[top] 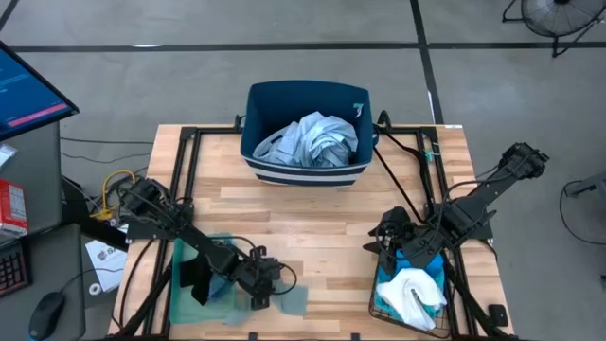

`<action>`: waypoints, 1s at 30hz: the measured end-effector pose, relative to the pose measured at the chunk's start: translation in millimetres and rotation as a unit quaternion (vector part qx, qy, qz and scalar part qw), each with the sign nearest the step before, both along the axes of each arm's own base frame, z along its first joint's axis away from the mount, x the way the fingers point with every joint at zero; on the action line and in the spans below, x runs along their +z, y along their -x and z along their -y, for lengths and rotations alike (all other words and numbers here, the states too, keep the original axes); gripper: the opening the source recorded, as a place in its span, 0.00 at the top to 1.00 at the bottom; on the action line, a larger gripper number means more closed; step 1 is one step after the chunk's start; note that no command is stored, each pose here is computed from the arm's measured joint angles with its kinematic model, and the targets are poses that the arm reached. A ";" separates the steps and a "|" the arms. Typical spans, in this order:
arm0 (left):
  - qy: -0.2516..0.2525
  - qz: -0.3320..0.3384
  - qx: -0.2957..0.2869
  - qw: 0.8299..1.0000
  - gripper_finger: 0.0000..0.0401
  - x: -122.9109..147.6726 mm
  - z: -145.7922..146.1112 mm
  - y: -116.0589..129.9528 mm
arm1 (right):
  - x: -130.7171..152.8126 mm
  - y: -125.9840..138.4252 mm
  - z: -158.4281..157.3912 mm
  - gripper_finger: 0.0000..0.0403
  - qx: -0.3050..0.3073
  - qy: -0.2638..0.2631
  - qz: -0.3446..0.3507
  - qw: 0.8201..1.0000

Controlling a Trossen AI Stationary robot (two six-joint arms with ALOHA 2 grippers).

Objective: Pick & Place Cloths
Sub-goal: Put the gray sock into the green bin

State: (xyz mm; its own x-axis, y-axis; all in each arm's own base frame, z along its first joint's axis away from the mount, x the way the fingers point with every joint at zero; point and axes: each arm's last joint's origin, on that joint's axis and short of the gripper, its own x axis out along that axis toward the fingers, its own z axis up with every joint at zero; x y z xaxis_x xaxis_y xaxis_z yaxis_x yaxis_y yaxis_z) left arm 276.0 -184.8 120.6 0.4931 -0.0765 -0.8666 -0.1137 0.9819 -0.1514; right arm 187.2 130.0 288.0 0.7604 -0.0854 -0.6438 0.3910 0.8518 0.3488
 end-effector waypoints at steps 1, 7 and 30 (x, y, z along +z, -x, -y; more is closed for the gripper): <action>-0.002 -0.003 0.000 1.000 0.48 -0.4 -0.2 0.5 | 0.0 0.0 0.0 0.47 0.000 0.000 0.000 1.000; -0.001 -0.017 0.005 1.000 0.89 2.5 -5.5 1.5 | 0.0 0.1 0.0 0.47 0.000 0.000 0.000 1.000; 0.323 0.396 0.073 0.856 1.00 256.1 -91.0 123.1 | 0.1 -0.7 0.9 0.47 -0.003 0.001 0.001 1.000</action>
State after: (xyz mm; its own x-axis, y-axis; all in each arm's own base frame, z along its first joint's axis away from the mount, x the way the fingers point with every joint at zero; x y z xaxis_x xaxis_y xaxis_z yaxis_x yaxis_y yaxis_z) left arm 153.0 -93.8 376.7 0.9516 -0.3023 -0.0554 0.1625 0.6479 -0.7442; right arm 187.9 129.1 288.1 0.7614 -0.0915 -0.6418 0.3960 0.8495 0.3486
